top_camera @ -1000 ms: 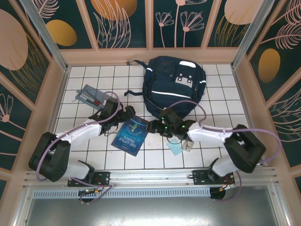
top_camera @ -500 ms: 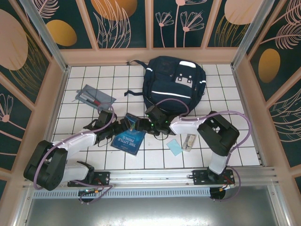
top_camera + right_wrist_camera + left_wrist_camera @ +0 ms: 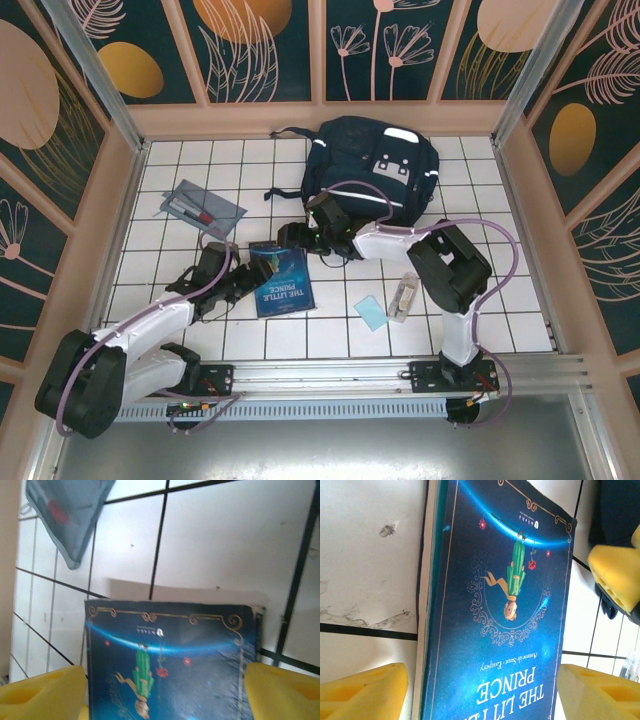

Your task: Pack the student bag

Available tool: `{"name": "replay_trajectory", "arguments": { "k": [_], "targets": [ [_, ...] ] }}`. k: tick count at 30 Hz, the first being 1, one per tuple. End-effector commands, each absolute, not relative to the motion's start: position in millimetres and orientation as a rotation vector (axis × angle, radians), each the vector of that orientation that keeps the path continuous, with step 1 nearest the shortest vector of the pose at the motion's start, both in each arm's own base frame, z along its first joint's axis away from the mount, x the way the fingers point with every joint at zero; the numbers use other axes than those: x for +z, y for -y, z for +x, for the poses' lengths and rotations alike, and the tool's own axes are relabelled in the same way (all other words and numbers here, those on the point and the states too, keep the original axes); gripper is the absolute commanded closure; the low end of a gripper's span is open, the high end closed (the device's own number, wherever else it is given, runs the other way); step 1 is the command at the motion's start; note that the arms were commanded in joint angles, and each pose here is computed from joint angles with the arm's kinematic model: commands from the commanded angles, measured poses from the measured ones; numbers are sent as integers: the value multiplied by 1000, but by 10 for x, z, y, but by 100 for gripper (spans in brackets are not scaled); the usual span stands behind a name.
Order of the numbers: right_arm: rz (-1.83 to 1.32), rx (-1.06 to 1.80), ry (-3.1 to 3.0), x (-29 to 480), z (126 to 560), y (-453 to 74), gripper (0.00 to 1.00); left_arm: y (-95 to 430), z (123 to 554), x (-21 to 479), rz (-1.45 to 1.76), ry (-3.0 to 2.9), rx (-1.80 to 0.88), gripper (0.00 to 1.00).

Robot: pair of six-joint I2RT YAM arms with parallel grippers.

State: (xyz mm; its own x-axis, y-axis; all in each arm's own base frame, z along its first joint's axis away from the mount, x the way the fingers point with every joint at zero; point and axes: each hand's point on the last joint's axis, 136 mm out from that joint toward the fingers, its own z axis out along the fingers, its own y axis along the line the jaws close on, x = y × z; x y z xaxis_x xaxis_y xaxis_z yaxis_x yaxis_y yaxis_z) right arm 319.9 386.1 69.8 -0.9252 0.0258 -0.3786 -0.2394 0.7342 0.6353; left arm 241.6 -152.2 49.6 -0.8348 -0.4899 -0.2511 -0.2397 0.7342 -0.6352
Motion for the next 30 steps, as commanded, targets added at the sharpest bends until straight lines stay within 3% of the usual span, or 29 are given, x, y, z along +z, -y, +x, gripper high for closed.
{"name": "replay_trajectory", "arguments": {
  "k": [1, 10, 14, 21, 30],
  "targets": [
    [-244, 933, -2636, 695, 2956, -3631, 17, 1418, 2339, 336, -601, -2573, -766, 26],
    [-247, 917, -2735, 483, 2334, -3615, 24, 1376, 2370, 115, -591, -2624, -678, 49],
    [-247, 934, -2739, 377, 2260, -3667, 26, 1355, 2320, 13, -604, -2623, -683, 60],
    [-301, 1036, -2710, 474, 2157, -3845, 26, 1378, 2240, -175, -605, -2681, -686, 73],
    [-413, 1292, -2540, 1127, 2104, -4094, 28, 1352, 2206, -261, -648, -2678, -684, 73]
  ]
}}
